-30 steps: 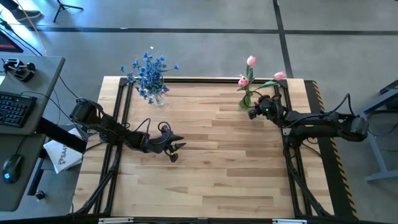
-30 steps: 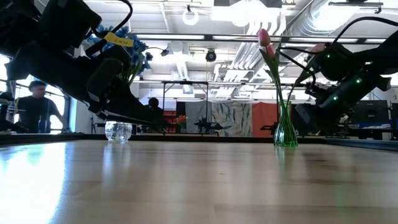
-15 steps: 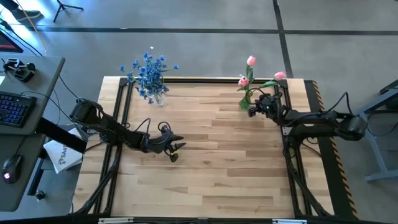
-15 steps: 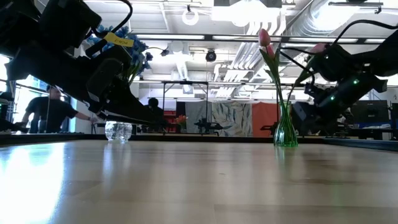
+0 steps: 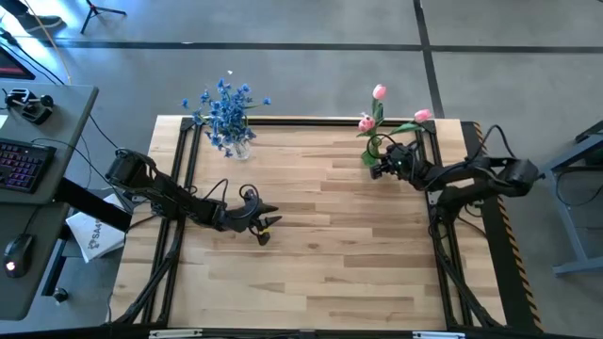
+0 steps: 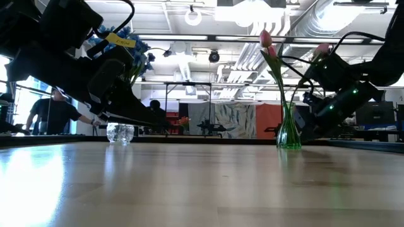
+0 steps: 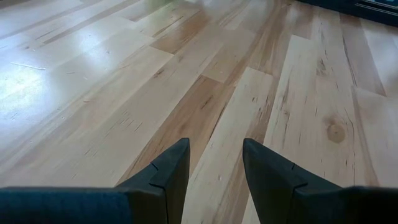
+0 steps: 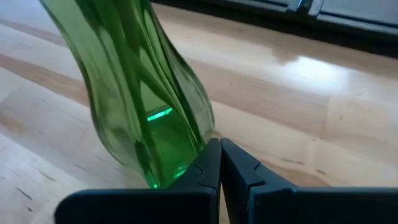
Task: Sort flowers into vase by color
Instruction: Move the green vase to the top right of the table, then return to Home Position
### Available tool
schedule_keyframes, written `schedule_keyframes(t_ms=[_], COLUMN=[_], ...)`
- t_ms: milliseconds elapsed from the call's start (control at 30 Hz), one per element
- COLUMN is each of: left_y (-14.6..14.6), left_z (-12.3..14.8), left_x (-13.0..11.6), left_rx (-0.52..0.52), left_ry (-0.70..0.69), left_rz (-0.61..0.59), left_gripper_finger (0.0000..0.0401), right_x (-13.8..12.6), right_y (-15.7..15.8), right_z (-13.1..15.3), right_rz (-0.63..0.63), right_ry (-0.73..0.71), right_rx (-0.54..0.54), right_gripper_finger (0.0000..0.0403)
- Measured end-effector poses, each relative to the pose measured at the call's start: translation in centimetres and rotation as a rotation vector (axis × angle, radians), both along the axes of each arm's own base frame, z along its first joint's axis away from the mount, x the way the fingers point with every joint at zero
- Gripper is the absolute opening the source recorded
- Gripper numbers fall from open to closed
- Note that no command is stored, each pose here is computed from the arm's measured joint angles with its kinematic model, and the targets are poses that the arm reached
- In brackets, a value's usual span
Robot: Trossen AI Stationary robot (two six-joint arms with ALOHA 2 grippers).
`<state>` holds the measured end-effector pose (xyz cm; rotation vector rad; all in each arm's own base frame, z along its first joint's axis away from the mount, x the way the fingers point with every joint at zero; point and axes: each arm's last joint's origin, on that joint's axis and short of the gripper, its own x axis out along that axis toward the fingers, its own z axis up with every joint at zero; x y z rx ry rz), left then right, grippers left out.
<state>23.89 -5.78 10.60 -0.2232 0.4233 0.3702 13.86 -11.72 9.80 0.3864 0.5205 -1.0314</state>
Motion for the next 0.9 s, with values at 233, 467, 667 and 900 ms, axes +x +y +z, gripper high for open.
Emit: schedule_keyframes(t_ms=[233, 467, 667, 900], left_y=[0.0, 0.0, 0.0, 0.0], left_z=[0.0, 0.0, 0.0, 0.0], left_x=[0.0, 0.0, 0.0, 0.0], left_rx=[0.000, -0.003, -0.017, -0.026], left_ry=[0.000, -0.001, -0.006, -0.009], left_rz=[0.000, 0.001, 0.008, 0.013], left_gripper_finger=[0.0135, 0.0135, 0.0135, 0.0135], right_x=[0.4, 0.2, -0.8, -1.6], right_y=[-0.2, -0.2, 0.5, 3.0], right_z=[-0.4, -0.6, -0.3, 1.0], right_rz=[0.033, 0.004, -0.031, 0.042], right_ry=[-0.035, 0.029, 0.140, 0.183], right_rx=[0.014, -0.006, 0.010, 0.061], right_gripper_finger=[0.0000, 0.0000, 0.0000, 0.0000])
